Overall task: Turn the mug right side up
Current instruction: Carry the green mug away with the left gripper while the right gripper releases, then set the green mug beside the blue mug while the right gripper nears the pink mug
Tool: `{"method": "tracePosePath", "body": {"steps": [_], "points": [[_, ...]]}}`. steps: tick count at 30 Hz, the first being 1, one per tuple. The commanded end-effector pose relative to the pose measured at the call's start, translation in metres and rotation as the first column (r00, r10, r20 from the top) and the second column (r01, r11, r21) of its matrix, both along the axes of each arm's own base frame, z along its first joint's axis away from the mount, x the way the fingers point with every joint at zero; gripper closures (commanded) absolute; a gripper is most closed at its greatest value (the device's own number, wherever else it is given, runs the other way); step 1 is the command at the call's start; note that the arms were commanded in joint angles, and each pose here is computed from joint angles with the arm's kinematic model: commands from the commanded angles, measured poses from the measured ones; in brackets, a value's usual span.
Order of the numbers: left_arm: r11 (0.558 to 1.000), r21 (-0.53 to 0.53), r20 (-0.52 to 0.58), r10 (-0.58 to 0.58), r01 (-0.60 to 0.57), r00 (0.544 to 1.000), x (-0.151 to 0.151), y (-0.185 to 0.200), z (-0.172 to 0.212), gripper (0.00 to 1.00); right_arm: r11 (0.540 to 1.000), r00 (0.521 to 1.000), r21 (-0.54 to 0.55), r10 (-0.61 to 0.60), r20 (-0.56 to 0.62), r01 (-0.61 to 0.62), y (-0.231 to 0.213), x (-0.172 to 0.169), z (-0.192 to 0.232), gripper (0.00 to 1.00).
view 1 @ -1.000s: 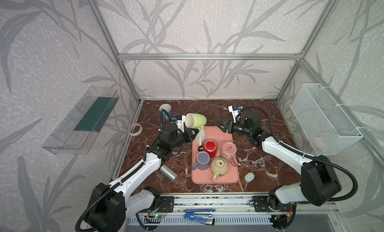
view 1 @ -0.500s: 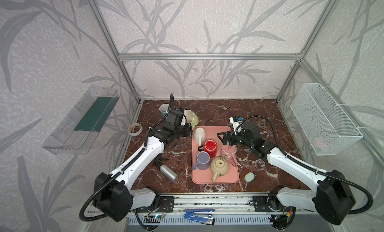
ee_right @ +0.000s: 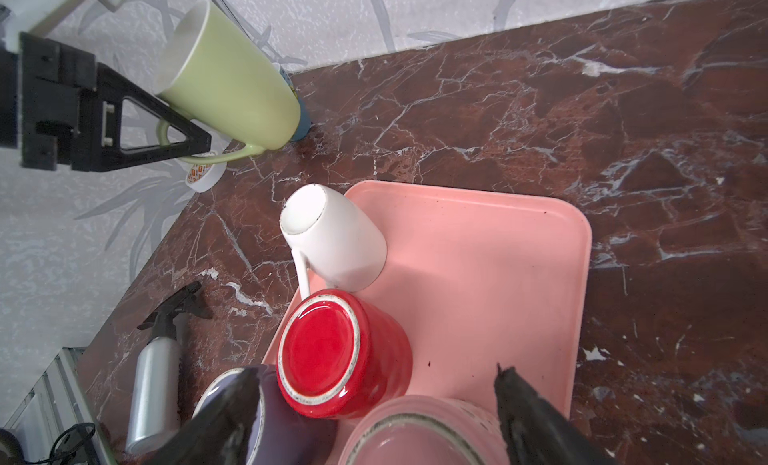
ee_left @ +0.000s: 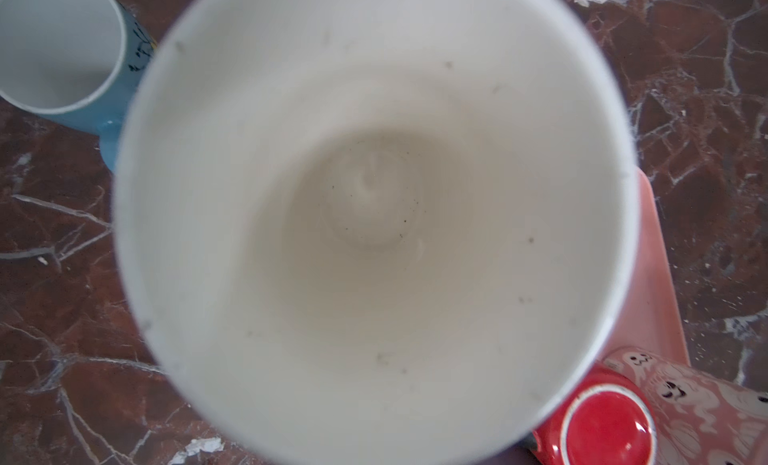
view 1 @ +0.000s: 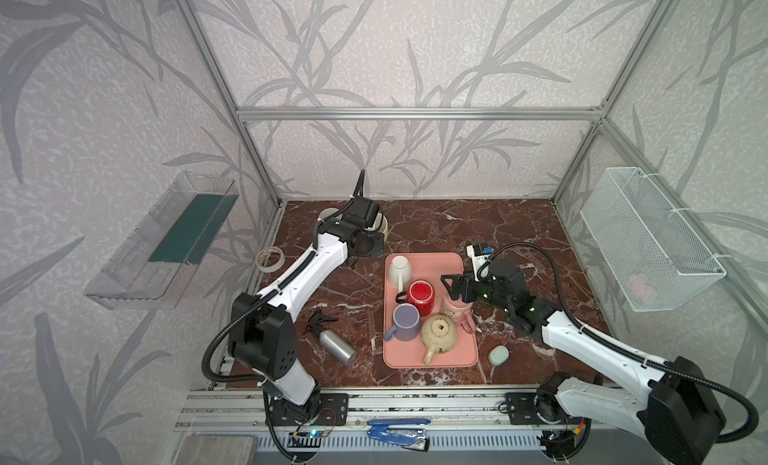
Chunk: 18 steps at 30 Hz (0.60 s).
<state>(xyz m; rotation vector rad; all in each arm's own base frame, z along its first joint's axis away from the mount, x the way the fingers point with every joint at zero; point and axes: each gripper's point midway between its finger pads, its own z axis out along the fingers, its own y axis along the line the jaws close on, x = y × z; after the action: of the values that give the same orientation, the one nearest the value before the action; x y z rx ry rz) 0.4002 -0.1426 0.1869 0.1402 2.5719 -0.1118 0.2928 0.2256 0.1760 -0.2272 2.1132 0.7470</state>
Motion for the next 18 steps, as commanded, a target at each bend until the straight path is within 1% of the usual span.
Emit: {"method": "tracePosePath", "body": {"steps": [1,9,18], "points": [[0.998,0.061,0.087,0.022,-0.028,0.996,0.025,0.015,0.026,1.00,0.999,1.000,0.029,-0.020,0.023,0.019,0.000,0.002,0.003,0.12],[0.992,0.086,0.059,0.087,-0.092,0.994,0.066,0.038,0.005,1.00,0.999,1.000,0.037,-0.016,0.017,0.015,0.002,0.002,0.001,0.12],[0.988,0.094,0.031,0.124,-0.126,0.992,0.103,0.045,-0.013,1.00,0.999,1.000,0.052,-0.008,0.010,0.008,0.005,0.002,-0.004,0.12]]}}
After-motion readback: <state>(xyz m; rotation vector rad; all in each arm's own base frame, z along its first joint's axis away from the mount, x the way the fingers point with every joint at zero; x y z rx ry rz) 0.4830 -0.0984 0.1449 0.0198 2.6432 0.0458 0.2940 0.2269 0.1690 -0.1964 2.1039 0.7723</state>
